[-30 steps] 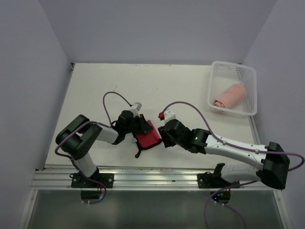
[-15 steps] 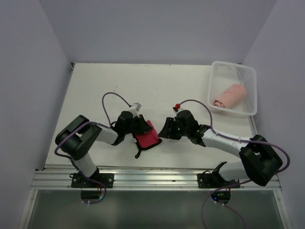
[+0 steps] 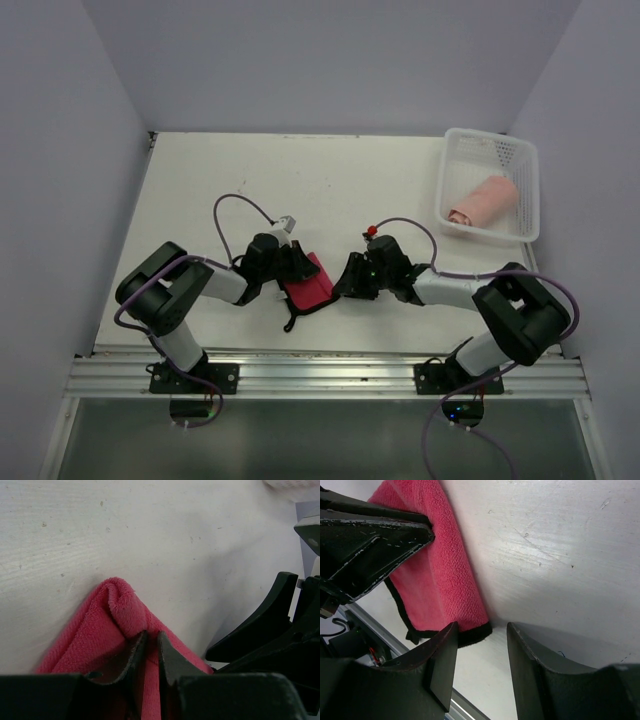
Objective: Roll the towels
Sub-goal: Roll the towel
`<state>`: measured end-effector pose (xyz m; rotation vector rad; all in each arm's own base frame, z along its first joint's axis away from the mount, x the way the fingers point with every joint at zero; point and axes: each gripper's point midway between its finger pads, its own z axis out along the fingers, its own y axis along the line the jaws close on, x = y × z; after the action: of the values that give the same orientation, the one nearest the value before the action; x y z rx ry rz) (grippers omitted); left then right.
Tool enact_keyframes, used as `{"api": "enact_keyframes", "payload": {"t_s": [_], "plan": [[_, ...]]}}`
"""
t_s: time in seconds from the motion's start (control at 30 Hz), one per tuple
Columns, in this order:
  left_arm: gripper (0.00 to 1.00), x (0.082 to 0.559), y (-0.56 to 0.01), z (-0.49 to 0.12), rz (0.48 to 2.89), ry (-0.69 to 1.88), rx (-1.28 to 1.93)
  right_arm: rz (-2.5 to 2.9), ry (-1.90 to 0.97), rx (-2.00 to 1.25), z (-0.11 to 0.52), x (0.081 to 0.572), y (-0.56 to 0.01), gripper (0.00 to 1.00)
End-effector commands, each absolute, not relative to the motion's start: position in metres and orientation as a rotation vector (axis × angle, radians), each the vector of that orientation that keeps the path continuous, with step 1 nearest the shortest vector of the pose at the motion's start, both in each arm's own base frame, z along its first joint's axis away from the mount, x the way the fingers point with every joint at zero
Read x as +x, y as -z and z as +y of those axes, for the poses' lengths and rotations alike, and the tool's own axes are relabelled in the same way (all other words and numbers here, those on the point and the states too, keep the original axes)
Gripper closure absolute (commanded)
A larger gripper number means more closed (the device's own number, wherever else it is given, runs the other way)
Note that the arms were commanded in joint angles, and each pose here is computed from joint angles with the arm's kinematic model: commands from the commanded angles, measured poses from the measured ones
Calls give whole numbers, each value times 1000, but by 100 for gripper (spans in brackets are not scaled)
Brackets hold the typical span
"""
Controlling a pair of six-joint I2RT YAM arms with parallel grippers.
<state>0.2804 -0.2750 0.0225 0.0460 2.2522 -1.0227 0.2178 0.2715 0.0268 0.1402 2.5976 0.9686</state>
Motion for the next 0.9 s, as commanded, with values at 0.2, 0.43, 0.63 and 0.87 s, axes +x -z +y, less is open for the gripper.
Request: {"api": "enact_keyframes", "payload": {"t_s": [0.2, 0.43, 0.63, 0.87], "plan": [[82, 262, 10, -256, 2372, 913, 22, 2586, -997, 141, 272, 216, -25, 53], [83, 262, 11, -255, 2370, 916, 10, 2613, -997, 136, 273, 211, -11, 60], [83, 262, 9, -256, 2360, 928, 0, 2634, -970, 126, 269, 204, -1, 60], [84, 260, 11, -253, 2365, 913, -6, 2658, -824, 13, 266, 195, 7, 62]]}}
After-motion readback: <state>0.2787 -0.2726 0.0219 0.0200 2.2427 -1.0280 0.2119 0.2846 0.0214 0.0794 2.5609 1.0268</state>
